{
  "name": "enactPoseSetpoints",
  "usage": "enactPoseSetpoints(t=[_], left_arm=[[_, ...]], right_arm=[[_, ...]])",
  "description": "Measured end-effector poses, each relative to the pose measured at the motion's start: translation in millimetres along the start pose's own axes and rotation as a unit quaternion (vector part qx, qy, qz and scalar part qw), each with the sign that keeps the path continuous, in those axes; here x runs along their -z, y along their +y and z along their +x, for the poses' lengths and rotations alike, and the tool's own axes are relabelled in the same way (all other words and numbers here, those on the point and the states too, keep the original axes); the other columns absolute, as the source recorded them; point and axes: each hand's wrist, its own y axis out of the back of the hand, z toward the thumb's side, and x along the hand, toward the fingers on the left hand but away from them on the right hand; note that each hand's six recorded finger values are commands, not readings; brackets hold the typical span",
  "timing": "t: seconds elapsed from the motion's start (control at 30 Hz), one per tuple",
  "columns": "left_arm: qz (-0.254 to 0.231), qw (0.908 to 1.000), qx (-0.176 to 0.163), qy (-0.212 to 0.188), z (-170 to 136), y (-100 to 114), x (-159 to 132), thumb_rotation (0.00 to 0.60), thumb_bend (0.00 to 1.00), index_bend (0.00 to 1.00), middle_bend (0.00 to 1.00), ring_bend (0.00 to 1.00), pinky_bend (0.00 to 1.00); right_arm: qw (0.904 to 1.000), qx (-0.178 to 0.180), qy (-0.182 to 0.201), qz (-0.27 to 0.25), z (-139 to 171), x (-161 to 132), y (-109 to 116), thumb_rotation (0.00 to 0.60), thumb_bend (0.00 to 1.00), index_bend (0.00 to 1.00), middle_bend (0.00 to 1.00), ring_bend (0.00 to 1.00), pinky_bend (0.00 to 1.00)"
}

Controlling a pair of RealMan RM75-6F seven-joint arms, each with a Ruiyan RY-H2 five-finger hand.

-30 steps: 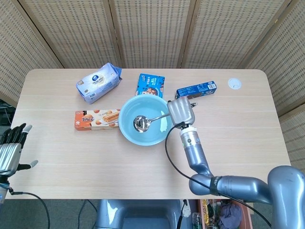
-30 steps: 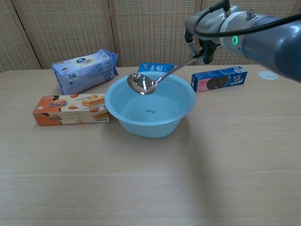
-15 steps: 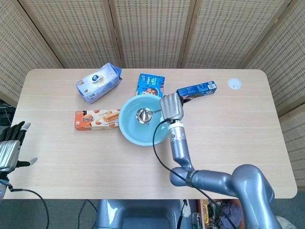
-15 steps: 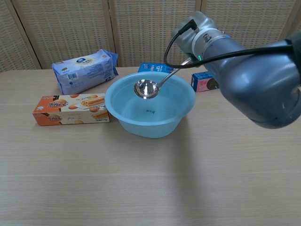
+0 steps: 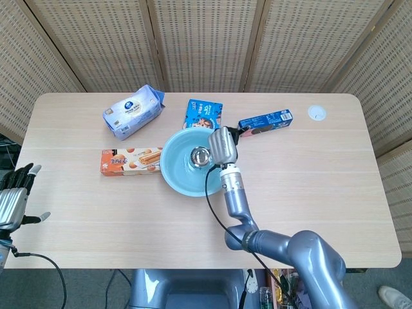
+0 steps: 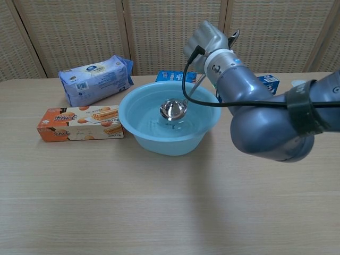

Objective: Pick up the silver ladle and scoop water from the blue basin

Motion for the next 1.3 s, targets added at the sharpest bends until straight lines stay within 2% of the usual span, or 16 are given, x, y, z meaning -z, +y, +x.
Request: enactPoseSetpoints(t=[0.17, 0.6, 0.93, 1.03, 1.13, 1.3], left_arm=[[-0.001, 1.0, 0.0, 0.001, 0.7, 0.7, 1.2, 0.6, 0.0, 0.0, 0.0, 0.0, 0.0], [-0.004, 1.0, 0.002, 0.005, 2.8, 1.2, 4.8, 0.6, 0.0, 0.0, 0.0, 0.0, 0.0], [-0.004, 1.0, 0.001, 0.005, 2.0, 1.5, 4.4, 0.6, 0.0, 0.0, 0.0, 0.0, 0.0], [-0.004, 1.0, 0.002, 0.005, 2.0, 1.2, 4.5, 0.6, 0.0, 0.0, 0.0, 0.0, 0.0], [-0.004, 1.0, 0.002, 0.006, 2.4, 1.3, 4.8, 0.6, 0.0, 0.0, 0.0, 0.0, 0.0], [-0.008, 0.9999, 0.003, 0.006, 3.2, 2.2, 5.3, 0.6, 0.0, 0.0, 0.0, 0.0, 0.0]], right_arm=[[0.9998, 0.006, 0.004, 0.02, -0.1, -13.5, -2.4, 0.6, 0.85, 0.71, 0.88, 0.82, 1.0], [0.9992, 0.006, 0.032, 0.026, 7.2, -37.5, -13.9, 0.6, 0.86, 0.72, 0.89, 0.82, 1.0], [0.9979, -0.007, 0.042, 0.048, 20.0, -51.4, -21.7, 0.6, 0.86, 0.73, 0.89, 0.83, 1.0], [0.9986, -0.027, 0.04, 0.021, 21.6, -52.6, -21.8, 0.6, 0.87, 0.73, 0.89, 0.83, 1.0], [0.9969, -0.065, 0.036, -0.028, 22.6, -52.4, -21.9, 0.6, 0.87, 0.73, 0.89, 0.83, 1.0], [0.9835, -0.131, 0.035, -0.119, 26.2, -50.6, -16.9, 0.6, 0.87, 0.73, 0.89, 0.83, 1.0]])
